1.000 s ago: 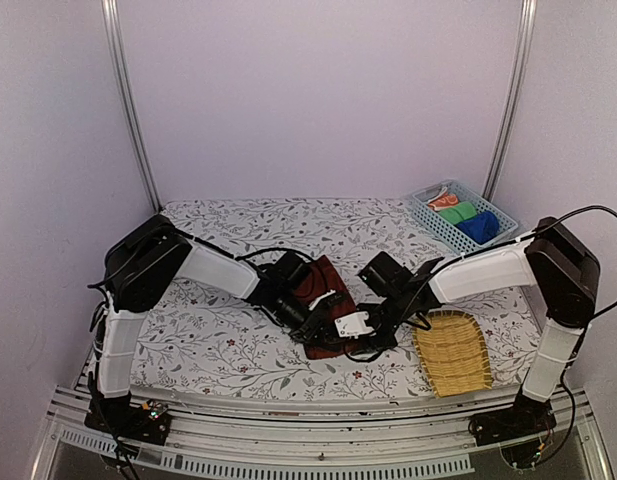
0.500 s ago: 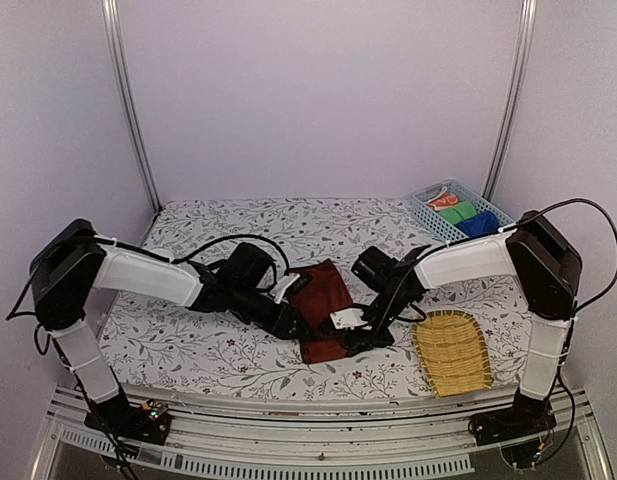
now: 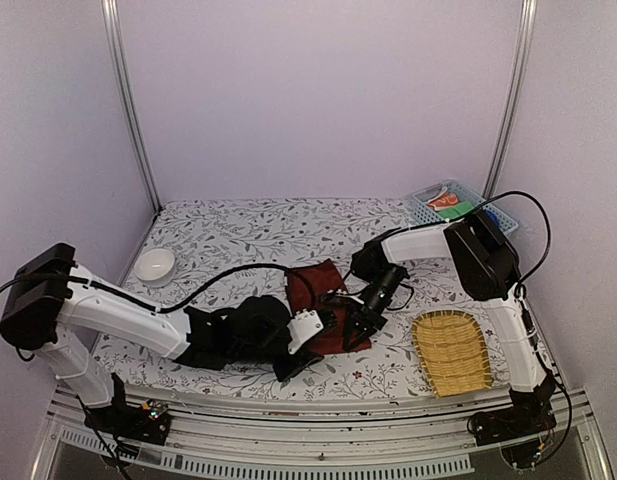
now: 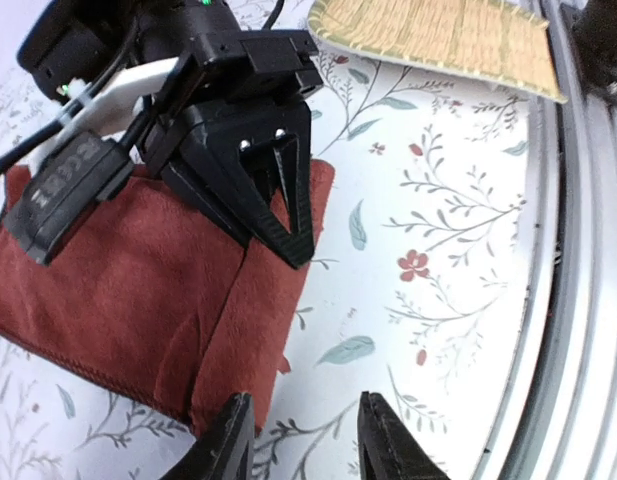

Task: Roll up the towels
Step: Roll the towel at the center of the board.

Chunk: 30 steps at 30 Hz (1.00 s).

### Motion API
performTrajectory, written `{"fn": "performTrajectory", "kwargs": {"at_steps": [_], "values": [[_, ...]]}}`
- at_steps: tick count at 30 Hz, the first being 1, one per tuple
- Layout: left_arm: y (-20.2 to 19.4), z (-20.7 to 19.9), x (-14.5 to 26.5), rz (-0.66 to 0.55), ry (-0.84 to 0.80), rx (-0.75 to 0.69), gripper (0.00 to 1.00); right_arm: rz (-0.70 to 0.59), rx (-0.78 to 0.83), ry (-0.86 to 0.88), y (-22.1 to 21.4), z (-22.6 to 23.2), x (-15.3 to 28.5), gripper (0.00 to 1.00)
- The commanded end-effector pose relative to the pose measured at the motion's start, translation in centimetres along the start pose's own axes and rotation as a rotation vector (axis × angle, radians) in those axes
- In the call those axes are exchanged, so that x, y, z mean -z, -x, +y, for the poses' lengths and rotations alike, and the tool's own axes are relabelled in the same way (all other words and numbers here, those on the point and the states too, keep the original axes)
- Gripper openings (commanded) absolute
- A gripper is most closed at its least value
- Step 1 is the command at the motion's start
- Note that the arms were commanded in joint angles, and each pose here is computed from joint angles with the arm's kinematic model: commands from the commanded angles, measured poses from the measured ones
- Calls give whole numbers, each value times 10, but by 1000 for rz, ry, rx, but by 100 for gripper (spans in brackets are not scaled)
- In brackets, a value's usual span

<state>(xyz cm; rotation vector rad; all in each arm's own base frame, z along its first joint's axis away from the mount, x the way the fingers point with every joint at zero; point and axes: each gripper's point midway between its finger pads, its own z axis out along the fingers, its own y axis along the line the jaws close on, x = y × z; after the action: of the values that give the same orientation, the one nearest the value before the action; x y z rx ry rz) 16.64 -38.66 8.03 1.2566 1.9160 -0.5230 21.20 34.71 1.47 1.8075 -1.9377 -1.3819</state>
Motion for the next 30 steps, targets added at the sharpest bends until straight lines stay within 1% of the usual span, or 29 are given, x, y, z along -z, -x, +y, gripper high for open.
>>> {"fn": "performTrajectory", "kwargs": {"at_steps": [1,3,8,12,19,23,26,27,29,30], "values": [[5,3,-29,87,84,-271,39,139,-100,30,-42,-10,-20,8],[3,1,-42,128,100,-373,39,146,-104,21,-43,-11,-20,8],[7,-6,-61,138,64,-496,38,152,-124,9,-45,-15,-19,9],[-1,-7,-69,177,46,-516,38,151,-130,4,-44,-15,-18,9],[-23,5,-77,255,105,-547,37,140,-132,6,-41,-16,-17,9],[-37,21,-83,310,204,-571,37,145,-131,7,-41,-16,-17,9],[-31,16,-79,270,207,-596,39,146,-131,6,-41,-15,-16,9],[-17,13,-71,222,202,-592,40,145,-130,5,-40,-16,-16,10],[-6,8,-64,171,187,-594,43,144,-129,4,-40,-16,-16,9],[-5,7,-63,164,185,-595,43,145,-129,4,-40,-16,-16,9]]}}
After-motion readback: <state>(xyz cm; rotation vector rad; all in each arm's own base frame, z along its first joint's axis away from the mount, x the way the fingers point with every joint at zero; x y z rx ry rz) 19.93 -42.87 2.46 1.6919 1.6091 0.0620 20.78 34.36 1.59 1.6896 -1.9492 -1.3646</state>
